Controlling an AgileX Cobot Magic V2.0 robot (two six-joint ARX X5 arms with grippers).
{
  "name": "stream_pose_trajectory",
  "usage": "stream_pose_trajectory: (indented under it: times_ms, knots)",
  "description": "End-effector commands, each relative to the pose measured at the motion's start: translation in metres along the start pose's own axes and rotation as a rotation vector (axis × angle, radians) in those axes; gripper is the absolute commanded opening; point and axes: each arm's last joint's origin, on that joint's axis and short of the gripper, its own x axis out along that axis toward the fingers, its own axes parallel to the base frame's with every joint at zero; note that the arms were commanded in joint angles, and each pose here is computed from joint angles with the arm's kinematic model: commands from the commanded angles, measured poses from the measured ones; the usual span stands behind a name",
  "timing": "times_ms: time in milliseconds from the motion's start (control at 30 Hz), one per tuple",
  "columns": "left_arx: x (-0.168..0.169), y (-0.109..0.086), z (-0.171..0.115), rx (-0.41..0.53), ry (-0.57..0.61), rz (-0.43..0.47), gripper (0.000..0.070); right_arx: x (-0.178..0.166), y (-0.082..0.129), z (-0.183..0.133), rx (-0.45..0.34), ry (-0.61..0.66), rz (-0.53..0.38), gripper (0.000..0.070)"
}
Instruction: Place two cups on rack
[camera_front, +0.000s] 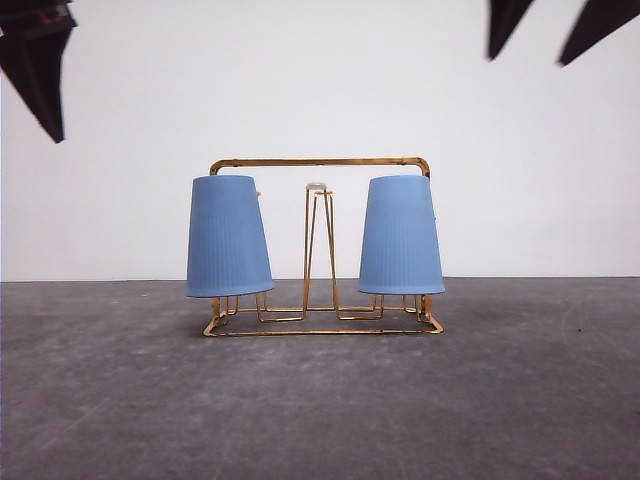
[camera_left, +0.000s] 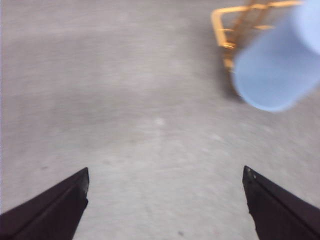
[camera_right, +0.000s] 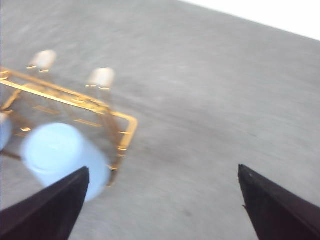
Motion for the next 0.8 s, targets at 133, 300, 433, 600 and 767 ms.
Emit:
stream_pose_trajectory:
  times_ms: [133, 300, 433, 600, 767]
  knots:
    - [-0.001, 0.012, 0.004, -0.021, -0.005, 0.029, 0.0585, -0.008, -0.016, -0.054, 0.073, 0.053, -0.053, 0.0602]
    - [-0.001, 0.013, 0.004, -0.026, -0.005, 0.031, 0.0585, -0.002, -0.014, -0.101, 0.144, 0.138, -0.056, 0.0602]
    - [-0.001, 0.012, 0.003, -0.025, -0.003, 0.029, 0.0585, 0.004, -0.013, -0.116, 0.165, 0.169, -0.064, 0.0602]
    - [-0.001, 0.012, 0.003, -0.025, -0.002, 0.029, 0.0585, 0.006, -0.014, -0.114, 0.177, 0.146, -0.067, 0.0602]
    - [-0.001, 0.012, 0.003, -0.018, 0.003, 0.03, 0.0108, 0.006, -0.014, -0.113, 0.185, 0.13, -0.064, 0.0085]
